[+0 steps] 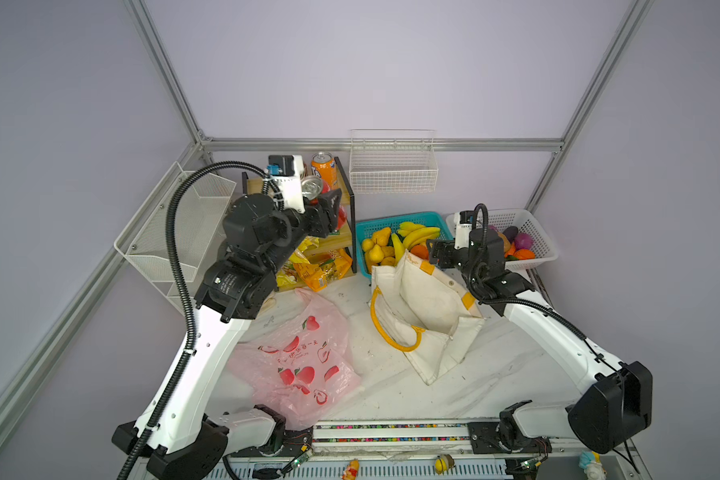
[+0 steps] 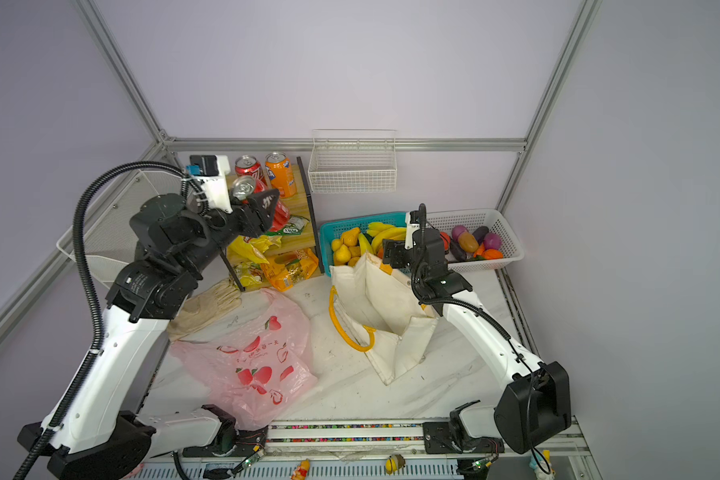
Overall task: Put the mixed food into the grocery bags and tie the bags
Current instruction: 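Grasp the red cola can with the left gripper and lift it off the shelf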
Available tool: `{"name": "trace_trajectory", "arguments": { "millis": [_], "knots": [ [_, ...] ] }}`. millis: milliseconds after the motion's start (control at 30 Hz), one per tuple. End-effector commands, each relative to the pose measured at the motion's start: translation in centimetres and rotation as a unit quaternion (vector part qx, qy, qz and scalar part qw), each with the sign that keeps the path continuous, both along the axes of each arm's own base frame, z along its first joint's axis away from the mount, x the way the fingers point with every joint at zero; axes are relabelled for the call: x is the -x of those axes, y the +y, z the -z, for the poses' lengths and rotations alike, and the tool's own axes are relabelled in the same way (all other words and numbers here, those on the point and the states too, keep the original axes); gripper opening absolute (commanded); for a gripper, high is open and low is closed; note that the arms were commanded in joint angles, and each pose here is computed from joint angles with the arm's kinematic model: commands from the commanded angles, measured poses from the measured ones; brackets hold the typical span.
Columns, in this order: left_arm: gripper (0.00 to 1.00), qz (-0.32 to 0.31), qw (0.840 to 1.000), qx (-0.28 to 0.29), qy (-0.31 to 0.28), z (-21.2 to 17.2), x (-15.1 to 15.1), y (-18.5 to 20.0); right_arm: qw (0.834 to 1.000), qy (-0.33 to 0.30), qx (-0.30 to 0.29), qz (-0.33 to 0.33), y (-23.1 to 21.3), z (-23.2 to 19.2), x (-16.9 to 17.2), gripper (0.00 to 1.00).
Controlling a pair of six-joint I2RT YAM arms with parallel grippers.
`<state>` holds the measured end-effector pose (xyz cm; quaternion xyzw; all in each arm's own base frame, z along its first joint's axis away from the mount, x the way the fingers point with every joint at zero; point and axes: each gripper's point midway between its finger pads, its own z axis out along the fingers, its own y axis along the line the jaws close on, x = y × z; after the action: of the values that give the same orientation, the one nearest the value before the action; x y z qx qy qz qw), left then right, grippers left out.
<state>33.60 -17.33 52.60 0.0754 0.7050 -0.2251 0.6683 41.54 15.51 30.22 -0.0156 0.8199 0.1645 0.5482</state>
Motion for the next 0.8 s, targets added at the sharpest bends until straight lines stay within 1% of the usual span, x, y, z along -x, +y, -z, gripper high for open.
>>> {"name": "trace_trajectory", "arguments": {
  "millis": [0,67,200,267,333,433,600,700,767],
  "knots": [
    [0.51,0.039,0.998,0.041,-0.012,1.7,-0.8,-5.2,0.997,0.072,0.015,0.009,-1.5,3.2,2.8,0.87],
    [0.51,0.078,0.996,0.04,-0.005,3.8,-0.3,-8.3,0.996,0.091,0.011,-0.002,-1.5,4.3,4.4,0.86],
    [0.51,0.162,0.986,0.036,0.009,8.2,0.2,-14.2,0.994,0.109,0.006,0.0,-2.4,4.7,7.0,0.85],
    [0.5,0.186,0.982,0.027,0.024,10.6,0.0,-16.5,0.993,0.114,0.001,0.0,-2.5,5.1,7.6,0.85],
    [0.49,0.205,0.978,0.016,0.022,12.7,-0.1,-18.4,0.991,0.13,0.011,0.006,-2.8,6.5,7.7,0.84],
    [0.48,0.2,0.979,-0.001,0.038,15.4,-0.7,-20.0,0.989,0.146,0.022,0.01,-2.8,8.1,7.2,0.83],
    [0.48,0.149,0.983,-0.002,0.106,19.2,-2.3,-19.9,0.987,0.157,0.018,-0.007,-2.1,8.9,7.2,0.73],
    [0.48,0.136,0.982,-0.012,0.127,20.3,-2.3,-19.5,0.986,0.166,0.017,-0.029,-1.6,8.9,7.9,0.67],
    [0.48,0.136,0.981,-0.018,0.136,20.8,-2.2,-19.4,0.985,0.168,0.018,-0.032,-1.5,9.0,8.0,0.64]
  ]
}}
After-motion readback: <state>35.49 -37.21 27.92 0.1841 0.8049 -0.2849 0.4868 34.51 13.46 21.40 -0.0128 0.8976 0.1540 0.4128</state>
